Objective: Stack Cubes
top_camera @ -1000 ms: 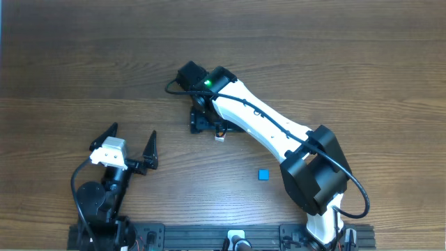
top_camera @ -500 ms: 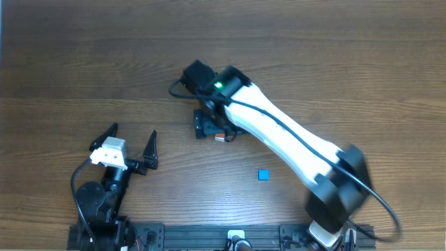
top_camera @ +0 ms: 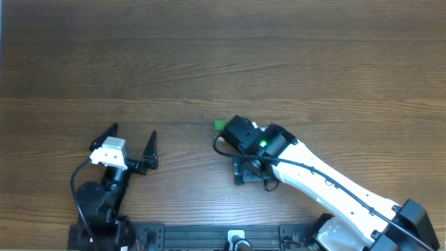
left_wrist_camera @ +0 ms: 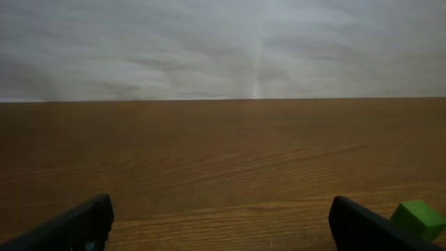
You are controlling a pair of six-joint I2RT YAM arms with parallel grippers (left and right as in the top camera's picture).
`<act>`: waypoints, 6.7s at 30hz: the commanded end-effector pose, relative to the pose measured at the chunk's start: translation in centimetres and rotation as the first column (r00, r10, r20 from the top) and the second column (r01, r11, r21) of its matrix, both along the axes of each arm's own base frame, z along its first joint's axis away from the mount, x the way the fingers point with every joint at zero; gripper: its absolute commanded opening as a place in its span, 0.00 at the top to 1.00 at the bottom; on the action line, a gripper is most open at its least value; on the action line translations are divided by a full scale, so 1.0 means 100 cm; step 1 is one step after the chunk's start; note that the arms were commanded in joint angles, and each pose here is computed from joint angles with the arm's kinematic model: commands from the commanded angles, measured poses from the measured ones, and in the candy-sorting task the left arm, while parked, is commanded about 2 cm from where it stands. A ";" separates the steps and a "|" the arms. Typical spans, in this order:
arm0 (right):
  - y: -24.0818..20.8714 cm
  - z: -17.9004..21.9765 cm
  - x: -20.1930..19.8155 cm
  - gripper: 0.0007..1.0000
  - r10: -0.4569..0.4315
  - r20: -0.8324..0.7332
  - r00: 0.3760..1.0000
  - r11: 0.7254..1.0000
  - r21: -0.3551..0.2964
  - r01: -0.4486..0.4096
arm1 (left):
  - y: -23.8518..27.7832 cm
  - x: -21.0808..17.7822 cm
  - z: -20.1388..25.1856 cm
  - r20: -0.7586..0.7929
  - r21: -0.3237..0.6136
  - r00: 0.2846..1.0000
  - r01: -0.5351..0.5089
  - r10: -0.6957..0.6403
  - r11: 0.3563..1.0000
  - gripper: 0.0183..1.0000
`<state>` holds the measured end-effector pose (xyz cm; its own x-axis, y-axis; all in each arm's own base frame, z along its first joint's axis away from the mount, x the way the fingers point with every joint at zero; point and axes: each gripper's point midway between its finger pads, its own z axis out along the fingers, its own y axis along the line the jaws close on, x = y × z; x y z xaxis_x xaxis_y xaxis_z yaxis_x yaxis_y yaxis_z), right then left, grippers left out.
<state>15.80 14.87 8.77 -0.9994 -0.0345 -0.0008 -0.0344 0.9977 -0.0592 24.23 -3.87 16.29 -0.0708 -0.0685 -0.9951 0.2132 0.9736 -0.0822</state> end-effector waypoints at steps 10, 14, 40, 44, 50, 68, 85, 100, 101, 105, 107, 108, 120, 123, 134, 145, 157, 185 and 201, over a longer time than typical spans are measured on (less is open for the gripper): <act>-0.009 -0.060 0.010 0.01 -0.030 0.037 0.999 0.994 0.108 0.026 | 0.000 0.000 -0.001 0.004 0.011 1.000 0.004 -0.004 1.000 0.00; -0.014 -0.068 0.010 0.01 -0.036 0.032 0.999 0.995 0.097 0.033 | 0.000 0.000 -0.001 0.004 0.011 1.000 0.004 -0.004 1.000 0.00; -0.012 -0.091 0.019 0.51 -0.049 0.015 0.999 0.996 0.074 0.047 | 0.000 0.000 -0.001 0.004 0.011 1.000 0.004 -0.004 1.000 0.00; -0.012 -0.091 0.019 0.67 -0.049 0.015 0.999 0.996 0.074 0.048 | 0.000 0.000 -0.001 0.004 0.011 1.000 0.004 -0.004 1.000 0.00; -0.011 -0.091 0.019 0.69 -0.053 0.012 0.999 0.996 0.077 0.052 | 0.000 0.000 -0.001 0.004 0.011 1.000 0.004 -0.004 1.000 0.00; 0.013 -0.021 0.056 0.86 -0.043 0.073 0.996 0.995 0.094 0.036 | 0.000 0.000 -0.001 0.004 0.011 1.000 0.004 -0.004 1.000 0.00; 0.085 0.095 0.135 0.90 -0.017 0.168 0.986 0.995 0.103 -0.001 | 0.000 0.000 -0.001 0.004 0.011 1.000 0.004 -0.004 1.000 0.00; 0.104 0.047 0.135 0.93 -0.044 0.058 0.997 0.998 0.055 0.041 | 0.000 0.000 -0.001 0.004 0.011 1.000 0.004 -0.004 1.000 0.00; 0.105 0.047 0.135 0.93 -0.042 0.059 0.997 0.998 0.057 0.038 | 0.000 0.000 -0.001 0.004 0.011 1.000 0.004 -0.004 1.000 0.00; 0.108 0.045 0.135 0.95 -0.037 0.064 0.997 0.998 0.062 0.033 | 0.000 0.000 -0.001 0.004 0.011 1.000 0.004 -0.004 1.000 0.00; 0.109 0.042 0.135 0.95 -0.035 0.066 0.997 0.997 0.065 0.031 | 0.000 0.000 -0.001 0.004 0.011 1.000 0.004 -0.004 1.000 0.00; 0.110 0.041 0.135 0.95 -0.033 0.067 0.997 0.997 0.068 0.029 | 0.000 0.000 -0.001 0.004 0.011 1.000 0.004 -0.004 1.000 0.00; 0.108 0.029 0.132 0.96 -0.032 0.055 0.998 0.998 0.056 0.029 | 0.000 0.000 -0.001 0.004 0.011 1.000 0.004 -0.004 1.000 0.00; 0.108 0.028 0.131 0.96 -0.030 0.053 0.998 0.998 0.054 0.027 | 0.000 0.000 -0.001 0.004 0.011 1.000 0.004 -0.004 1.000 0.00; 0.109 0.023 0.131 0.96 -0.026 0.055 0.998 0.998 0.056 0.023 | 0.000 0.000 -0.001 0.004 0.011 1.000 0.004 -0.004 1.000 0.00; 0.109 0.019 0.131 0.96 -0.026 0.057 0.998 0.998 0.054 0.023 | 0.000 0.000 -0.001 0.004 0.011 1.000 0.004 -0.004 1.000 0.00; 0.109 0.017 0.132 0.95 -0.023 0.062 0.998 0.998 0.052 0.020 | 0.000 0.000 -0.001 0.004 0.011 1.000 0.004 -0.004 1.000 0.00; 0.109 0.014 0.135 0.87 -0.023 0.074 0.997 0.999 0.048 0.020 | 0.000 0.000 -0.001 0.004 0.011 1.000 0.004 -0.004 1.000 0.00; 0.109 0.013 0.135 0.47 -0.023 0.076 0.997 0.999 0.050 0.020 | 0.000 0.000 -0.001 0.004 0.011 1.000 0.004 -0.004 1.000 0.00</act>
